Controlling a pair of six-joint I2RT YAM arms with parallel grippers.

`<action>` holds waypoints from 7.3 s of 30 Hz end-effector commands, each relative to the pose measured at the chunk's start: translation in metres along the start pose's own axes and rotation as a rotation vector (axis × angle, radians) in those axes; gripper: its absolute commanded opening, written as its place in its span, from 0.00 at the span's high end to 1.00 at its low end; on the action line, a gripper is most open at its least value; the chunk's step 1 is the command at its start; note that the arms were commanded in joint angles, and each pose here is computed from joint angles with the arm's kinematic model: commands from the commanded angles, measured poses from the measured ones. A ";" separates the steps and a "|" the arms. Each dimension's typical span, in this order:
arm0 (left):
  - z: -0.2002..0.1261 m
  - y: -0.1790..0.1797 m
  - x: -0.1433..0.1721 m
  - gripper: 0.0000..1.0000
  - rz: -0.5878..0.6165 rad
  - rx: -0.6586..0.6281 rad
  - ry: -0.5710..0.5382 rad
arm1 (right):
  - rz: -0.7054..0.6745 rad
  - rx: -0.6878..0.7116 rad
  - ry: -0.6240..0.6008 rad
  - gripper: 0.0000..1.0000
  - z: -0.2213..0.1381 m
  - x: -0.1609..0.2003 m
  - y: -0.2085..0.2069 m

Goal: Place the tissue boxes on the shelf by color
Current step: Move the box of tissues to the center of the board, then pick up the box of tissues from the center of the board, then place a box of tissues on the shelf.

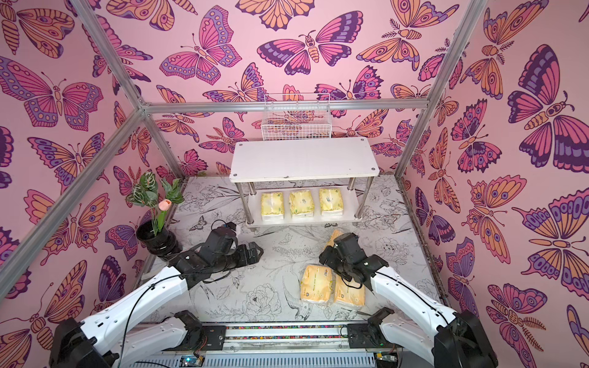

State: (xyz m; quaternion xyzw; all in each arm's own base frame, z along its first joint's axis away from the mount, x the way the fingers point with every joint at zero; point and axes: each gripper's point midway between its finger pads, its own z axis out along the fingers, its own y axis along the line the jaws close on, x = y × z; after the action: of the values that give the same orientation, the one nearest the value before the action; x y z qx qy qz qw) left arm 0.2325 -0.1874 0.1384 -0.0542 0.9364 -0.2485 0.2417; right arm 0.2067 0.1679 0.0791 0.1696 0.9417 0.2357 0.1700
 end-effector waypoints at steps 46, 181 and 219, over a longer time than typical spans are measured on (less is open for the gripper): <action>0.023 0.005 0.031 0.00 -0.003 -0.010 0.050 | -0.235 -0.128 0.082 0.12 0.023 0.036 0.101; -0.137 -0.011 -0.097 0.00 0.049 0.066 -0.299 | -0.395 -0.846 0.377 0.78 -0.078 0.069 0.238; -0.193 -0.055 -0.184 0.00 0.054 0.177 -0.370 | -0.237 -0.916 0.151 0.72 -0.108 -0.179 0.410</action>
State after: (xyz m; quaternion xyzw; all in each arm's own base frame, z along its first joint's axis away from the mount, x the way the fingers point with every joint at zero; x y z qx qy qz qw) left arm 0.3044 -0.1103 0.3909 -0.0573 0.8529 -0.3068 0.4186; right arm 0.4239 0.3977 0.4039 -0.0477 0.7695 0.6090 0.1862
